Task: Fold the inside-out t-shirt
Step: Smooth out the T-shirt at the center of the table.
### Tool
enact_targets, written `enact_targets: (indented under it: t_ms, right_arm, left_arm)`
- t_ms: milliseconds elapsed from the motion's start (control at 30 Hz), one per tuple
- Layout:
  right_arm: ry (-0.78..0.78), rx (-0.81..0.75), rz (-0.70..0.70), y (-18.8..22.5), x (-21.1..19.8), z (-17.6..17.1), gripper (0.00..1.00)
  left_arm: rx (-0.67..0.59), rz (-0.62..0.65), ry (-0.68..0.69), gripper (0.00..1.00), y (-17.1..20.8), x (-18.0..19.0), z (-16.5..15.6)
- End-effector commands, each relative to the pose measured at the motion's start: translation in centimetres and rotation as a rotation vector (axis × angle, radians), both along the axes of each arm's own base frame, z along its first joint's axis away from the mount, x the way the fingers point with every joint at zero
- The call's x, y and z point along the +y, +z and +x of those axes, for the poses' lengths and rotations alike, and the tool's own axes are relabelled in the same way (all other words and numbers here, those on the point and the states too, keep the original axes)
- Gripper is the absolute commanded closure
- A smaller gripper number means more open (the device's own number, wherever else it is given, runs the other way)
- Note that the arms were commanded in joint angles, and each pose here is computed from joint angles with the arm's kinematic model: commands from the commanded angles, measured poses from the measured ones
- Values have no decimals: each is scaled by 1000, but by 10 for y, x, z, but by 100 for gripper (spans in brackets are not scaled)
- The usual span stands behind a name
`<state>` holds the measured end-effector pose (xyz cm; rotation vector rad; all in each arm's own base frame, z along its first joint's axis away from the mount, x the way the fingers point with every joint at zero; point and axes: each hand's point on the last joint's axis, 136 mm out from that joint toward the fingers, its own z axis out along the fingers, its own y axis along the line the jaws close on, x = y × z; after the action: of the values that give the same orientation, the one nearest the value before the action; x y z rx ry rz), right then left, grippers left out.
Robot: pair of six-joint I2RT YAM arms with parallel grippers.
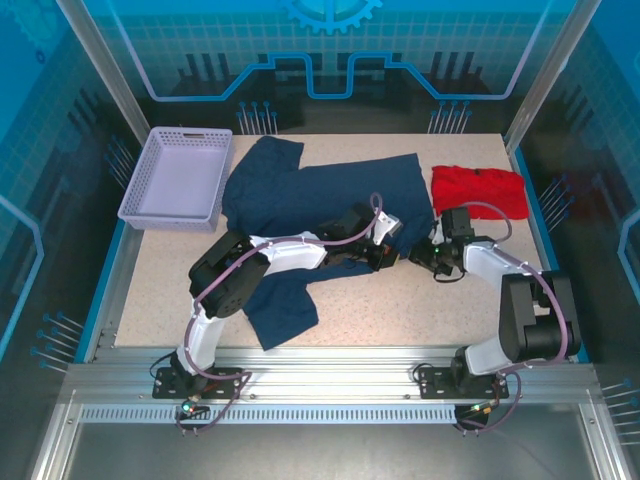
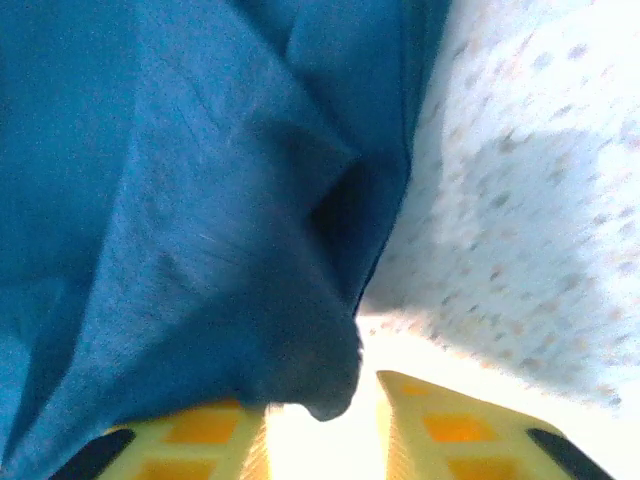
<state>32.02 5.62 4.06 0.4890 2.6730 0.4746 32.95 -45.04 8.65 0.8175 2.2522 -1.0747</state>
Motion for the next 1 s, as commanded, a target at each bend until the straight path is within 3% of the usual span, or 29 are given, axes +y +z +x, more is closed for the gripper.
enact_targets:
  t_ms: [0,100,233,333,467,600,767,967]
  right_arm:
    - [-66,-105,-199,30,-39,21,82]
    - [-115,-100,-346,42,-65,18,89]
    - [-137,-46,-459,46,-84,12,91]
    - [-63,-63,-383,45,-63,7,86]
    - [87,-48,-163,32,-12,-18,66]
    - [100,-68,10,26,14,-25,53]
    - [61,-57,37,21,15,-9,52]
    - [47,-49,36,14,14,1,65]
  left_arm:
    - [34,-29,-8,100,2,1,-3]
    - [52,-48,-10,100,3,4,-4]
    - [66,-65,-14,100,4,3,-6]
    - [72,-66,-4,100,4,3,-4]
    - [74,-61,1,100,4,2,-3]
    - [76,-52,3,100,3,2,-2]
    - [70,-53,1,100,4,2,-2]
    - [67,-51,4,100,3,2,-1]
